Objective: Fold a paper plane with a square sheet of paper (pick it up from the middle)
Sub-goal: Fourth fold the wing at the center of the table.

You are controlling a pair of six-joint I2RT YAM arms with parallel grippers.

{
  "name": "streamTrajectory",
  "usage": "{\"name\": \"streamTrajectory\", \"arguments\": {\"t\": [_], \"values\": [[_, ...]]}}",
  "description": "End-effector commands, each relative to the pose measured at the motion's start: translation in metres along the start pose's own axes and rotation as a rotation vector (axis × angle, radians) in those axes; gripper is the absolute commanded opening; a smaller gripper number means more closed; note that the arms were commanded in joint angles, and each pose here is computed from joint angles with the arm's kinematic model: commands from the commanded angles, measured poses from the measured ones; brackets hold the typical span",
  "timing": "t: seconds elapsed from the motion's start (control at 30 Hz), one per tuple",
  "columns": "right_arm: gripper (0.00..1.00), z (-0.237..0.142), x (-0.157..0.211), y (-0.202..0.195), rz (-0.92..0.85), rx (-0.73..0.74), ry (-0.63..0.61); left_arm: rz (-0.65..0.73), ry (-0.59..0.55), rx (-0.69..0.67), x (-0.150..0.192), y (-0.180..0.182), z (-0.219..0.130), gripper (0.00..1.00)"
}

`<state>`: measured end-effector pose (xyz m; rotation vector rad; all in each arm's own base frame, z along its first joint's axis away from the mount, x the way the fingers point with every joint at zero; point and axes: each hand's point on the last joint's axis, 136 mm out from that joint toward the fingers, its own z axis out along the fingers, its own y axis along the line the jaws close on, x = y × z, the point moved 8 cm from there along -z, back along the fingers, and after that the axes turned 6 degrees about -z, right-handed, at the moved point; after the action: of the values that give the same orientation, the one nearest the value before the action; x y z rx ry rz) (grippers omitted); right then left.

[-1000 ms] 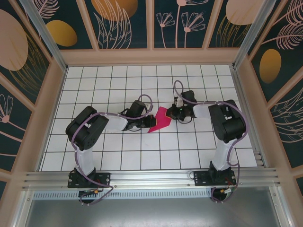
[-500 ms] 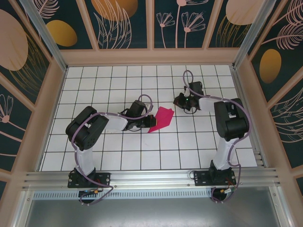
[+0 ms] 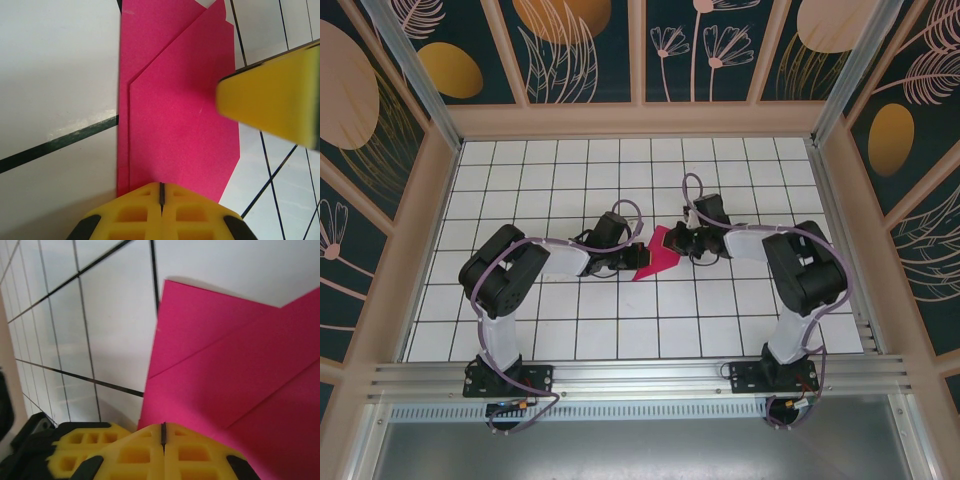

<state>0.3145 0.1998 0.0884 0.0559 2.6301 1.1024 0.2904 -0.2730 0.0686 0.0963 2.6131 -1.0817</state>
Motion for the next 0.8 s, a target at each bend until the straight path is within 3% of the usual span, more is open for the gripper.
{"name": "streamTrajectory", "arguments": {"t": [0.0,0.23,0.37,0.47,0.77], "values": [[0.0,0.01,0.002,-0.002,0.013,-0.029,0.014,-0.071,0.061,-0.165,0.02,0.033,0.001,0.0],[0.0,0.021,0.008,-0.024,0.053,0.091,0.051,-0.014,0.011,-0.085,-0.003,0.001,-0.012,0.0],[0.0,0.023,0.013,-0.035,0.078,0.158,0.074,0.017,-0.073,-0.007,-0.023,-0.029,-0.033,0.17],[0.0,0.024,0.016,-0.04,0.09,0.189,0.085,0.027,-0.106,0.051,-0.029,-0.044,-0.045,0.22],[0.0,0.026,0.018,-0.046,0.113,0.233,0.104,-0.017,-0.009,0.093,-0.008,-0.036,-0.032,0.24]]}}
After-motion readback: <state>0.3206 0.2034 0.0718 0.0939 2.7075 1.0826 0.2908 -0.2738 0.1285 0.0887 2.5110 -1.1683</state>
